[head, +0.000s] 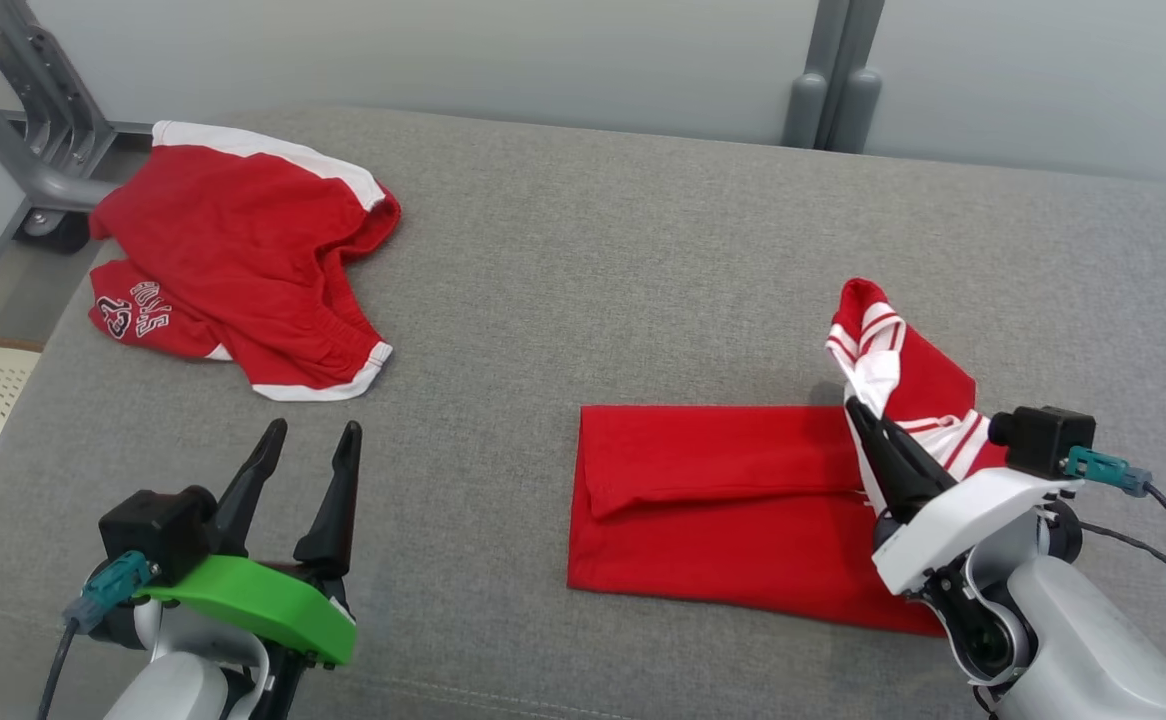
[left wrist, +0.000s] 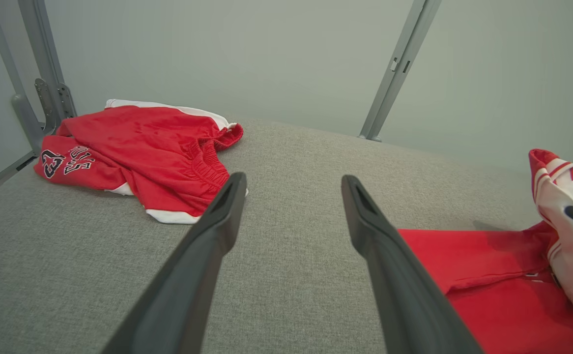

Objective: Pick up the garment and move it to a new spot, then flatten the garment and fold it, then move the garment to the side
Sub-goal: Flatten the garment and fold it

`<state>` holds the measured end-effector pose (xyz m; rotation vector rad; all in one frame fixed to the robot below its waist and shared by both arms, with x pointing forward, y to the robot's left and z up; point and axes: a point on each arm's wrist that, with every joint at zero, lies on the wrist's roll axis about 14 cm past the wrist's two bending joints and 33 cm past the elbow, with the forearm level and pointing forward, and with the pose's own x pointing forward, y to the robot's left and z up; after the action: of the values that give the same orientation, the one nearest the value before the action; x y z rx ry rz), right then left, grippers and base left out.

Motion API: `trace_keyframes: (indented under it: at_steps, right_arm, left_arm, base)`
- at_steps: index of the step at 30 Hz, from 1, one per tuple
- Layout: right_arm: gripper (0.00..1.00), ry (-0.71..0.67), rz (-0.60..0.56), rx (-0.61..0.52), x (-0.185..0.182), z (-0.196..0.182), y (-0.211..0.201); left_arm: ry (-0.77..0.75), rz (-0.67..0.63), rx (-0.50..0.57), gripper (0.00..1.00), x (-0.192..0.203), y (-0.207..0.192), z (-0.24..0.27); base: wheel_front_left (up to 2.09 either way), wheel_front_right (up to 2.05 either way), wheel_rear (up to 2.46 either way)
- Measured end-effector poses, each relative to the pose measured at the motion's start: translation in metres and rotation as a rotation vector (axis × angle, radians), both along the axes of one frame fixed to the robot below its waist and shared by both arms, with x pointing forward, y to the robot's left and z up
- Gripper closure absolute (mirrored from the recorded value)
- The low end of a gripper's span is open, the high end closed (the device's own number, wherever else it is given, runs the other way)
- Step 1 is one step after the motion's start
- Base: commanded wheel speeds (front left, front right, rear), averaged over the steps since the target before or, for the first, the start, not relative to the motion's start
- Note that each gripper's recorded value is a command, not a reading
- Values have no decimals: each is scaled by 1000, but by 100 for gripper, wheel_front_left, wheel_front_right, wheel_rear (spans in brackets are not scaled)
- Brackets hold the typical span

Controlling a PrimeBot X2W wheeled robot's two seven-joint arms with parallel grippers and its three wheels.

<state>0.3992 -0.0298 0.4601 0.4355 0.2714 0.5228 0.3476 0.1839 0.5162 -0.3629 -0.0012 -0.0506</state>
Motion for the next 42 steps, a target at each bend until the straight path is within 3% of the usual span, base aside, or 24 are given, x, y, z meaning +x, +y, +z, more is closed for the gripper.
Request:
trace_keyframes:
  at_steps: [4, 16, 35, 36, 37, 38, 39, 42]
  right_arm:
    - [100, 23, 82, -5, -8, -4, 28]
    - [100, 55, 179, 2, -10, -4, 79]
    - [98, 135, 233, -27, -22, -26, 103]
    - [84, 135, 231, -30, -21, -26, 102]
    - [62, 134, 230, -31, -20, -26, 102]
    - [5, 134, 229, -33, -20, -26, 102]
    - [0, 134, 229, -34, -20, -26, 102]
    - [0, 120, 232, -21, -18, -22, 105]
  left_arm:
    - [2, 36, 1, 0, -7, 10, 0]
    - [23, 122, 5, 0, -23, 35, -6]
    - [37, 159, 6, 0, -28, 46, -10]
    - [37, 158, 6, 0, -27, 46, -10]
    - [37, 157, 6, 0, -27, 46, -10]
    - [37, 156, 6, 0, -27, 45, -10]
    - [37, 156, 6, 0, -27, 45, -10]
    - [37, 154, 6, 0, -27, 45, -10]
  base:
    - [0, 0, 0]
    - [0, 0, 0]
    - [0, 0, 0]
    - [0, 0, 0]
    - [0, 0, 0]
    - [0, 0, 0]
    - [0, 0, 0]
    - [0, 0, 0]
